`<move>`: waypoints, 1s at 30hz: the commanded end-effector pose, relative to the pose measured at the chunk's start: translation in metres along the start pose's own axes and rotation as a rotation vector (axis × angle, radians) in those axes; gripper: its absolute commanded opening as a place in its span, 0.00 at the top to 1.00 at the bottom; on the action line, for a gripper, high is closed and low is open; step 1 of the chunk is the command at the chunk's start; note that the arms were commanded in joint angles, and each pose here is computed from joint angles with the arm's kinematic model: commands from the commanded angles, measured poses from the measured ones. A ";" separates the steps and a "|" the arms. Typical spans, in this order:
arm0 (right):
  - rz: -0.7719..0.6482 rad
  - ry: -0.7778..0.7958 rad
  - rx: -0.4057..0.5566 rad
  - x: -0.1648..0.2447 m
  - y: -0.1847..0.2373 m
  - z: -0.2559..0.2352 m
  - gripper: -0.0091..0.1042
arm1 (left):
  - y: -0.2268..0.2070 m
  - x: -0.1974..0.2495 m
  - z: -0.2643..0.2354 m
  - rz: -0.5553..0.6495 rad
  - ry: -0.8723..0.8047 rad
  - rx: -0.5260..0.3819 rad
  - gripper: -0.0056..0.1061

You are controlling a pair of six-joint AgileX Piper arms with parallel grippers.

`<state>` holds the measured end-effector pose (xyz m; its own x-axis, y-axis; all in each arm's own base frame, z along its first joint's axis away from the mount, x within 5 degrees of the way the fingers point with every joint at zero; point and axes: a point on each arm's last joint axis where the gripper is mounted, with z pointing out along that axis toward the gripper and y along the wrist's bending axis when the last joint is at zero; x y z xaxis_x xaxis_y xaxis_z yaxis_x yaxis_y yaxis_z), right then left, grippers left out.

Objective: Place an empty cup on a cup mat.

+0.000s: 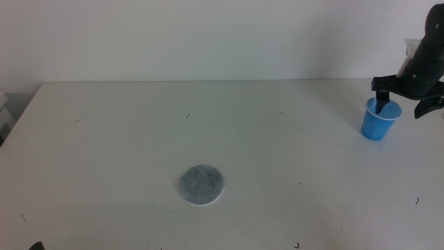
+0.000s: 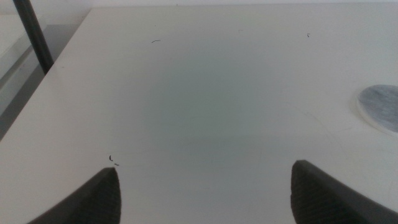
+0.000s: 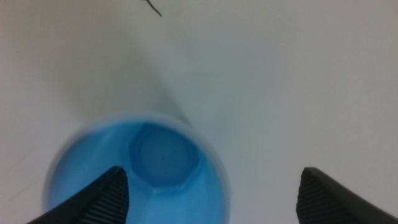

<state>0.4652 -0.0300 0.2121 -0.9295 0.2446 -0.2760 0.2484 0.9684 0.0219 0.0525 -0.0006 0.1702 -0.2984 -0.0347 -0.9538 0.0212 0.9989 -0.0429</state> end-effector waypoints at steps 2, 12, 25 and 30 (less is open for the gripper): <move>-0.006 -0.143 -0.010 -0.014 -0.003 -0.030 0.33 | -0.001 -0.008 -0.001 -0.003 -0.078 0.009 0.01; -0.008 -0.187 -0.018 -0.020 -0.002 -0.017 0.70 | -0.001 -0.008 -0.001 -0.003 -0.078 0.009 0.01; -0.030 -0.149 -0.045 -0.014 0.001 -0.034 0.93 | -0.001 -0.008 -0.001 -0.003 -0.078 0.009 0.01; -0.033 -0.213 -0.067 -0.009 0.000 -0.075 0.93 | -0.001 -0.008 -0.001 -0.003 -0.078 0.009 0.01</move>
<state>0.4645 -0.0271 0.2328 -0.9121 0.2151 -0.3491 0.2084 0.9764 0.0572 0.0525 -0.0006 0.1702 -0.2984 -0.0347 -0.9538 0.0212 0.9989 -0.0429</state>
